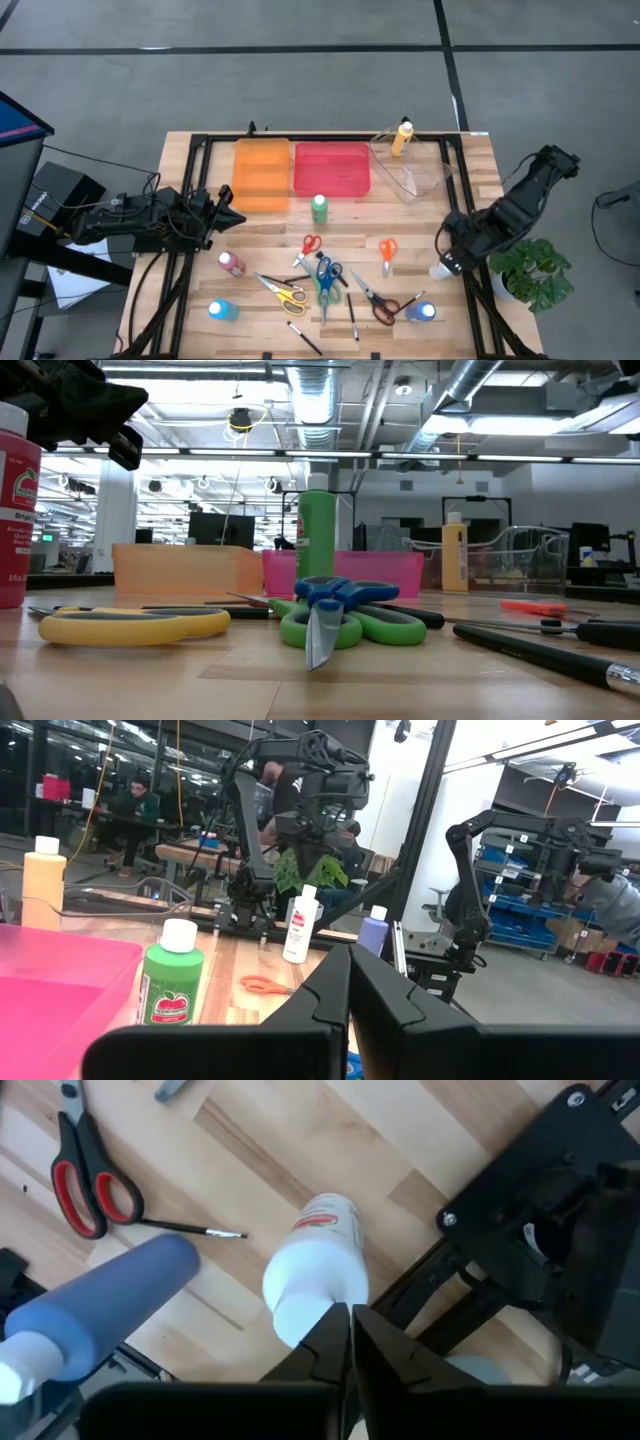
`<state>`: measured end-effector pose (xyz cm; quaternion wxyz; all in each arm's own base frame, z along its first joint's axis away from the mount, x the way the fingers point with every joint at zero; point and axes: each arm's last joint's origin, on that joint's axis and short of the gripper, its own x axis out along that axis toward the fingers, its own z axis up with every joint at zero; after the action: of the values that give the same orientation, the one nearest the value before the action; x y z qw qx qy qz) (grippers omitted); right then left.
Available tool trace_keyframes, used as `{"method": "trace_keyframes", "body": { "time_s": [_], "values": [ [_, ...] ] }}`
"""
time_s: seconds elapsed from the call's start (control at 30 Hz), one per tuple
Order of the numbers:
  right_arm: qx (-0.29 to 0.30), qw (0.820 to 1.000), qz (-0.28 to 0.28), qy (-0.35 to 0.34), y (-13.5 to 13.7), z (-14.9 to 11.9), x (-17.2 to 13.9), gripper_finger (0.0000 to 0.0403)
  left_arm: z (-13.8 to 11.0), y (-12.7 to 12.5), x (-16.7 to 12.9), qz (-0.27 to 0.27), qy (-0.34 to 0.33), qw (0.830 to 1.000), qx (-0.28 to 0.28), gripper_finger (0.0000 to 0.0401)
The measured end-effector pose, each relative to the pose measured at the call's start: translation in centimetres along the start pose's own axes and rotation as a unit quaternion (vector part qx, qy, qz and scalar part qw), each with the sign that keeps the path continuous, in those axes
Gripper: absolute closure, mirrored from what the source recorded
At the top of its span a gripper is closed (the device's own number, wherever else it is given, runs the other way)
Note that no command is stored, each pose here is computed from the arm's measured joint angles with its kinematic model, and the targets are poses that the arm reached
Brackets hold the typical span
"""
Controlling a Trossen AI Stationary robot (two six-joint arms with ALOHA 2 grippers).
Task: Pick & Place Paint Supplies
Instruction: Put the white paint bottle into the transparent bin
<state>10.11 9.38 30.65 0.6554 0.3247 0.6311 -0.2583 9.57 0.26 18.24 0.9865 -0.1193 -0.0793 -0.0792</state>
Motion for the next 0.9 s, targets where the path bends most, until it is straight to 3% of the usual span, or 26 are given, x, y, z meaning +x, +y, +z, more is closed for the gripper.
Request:
{"method": "trace_keyframes", "body": {
  "time_s": [0.73, 0.9],
  "values": [
    [-0.017, 0.999, -0.033, 0.007, 3.0, -0.2, 1.9, 0.0402, 0.0, 0.0, 0.0, 0.0, 0.0, 1.0, 0.0, 0.04],
    [-0.02, 0.999, -0.035, -0.016, 2.5, -0.1, 1.6, 0.0402, 0.0, 0.0, 0.0, 0.0, 0.0, 1.0, 0.0, 0.04]
  ]
}}
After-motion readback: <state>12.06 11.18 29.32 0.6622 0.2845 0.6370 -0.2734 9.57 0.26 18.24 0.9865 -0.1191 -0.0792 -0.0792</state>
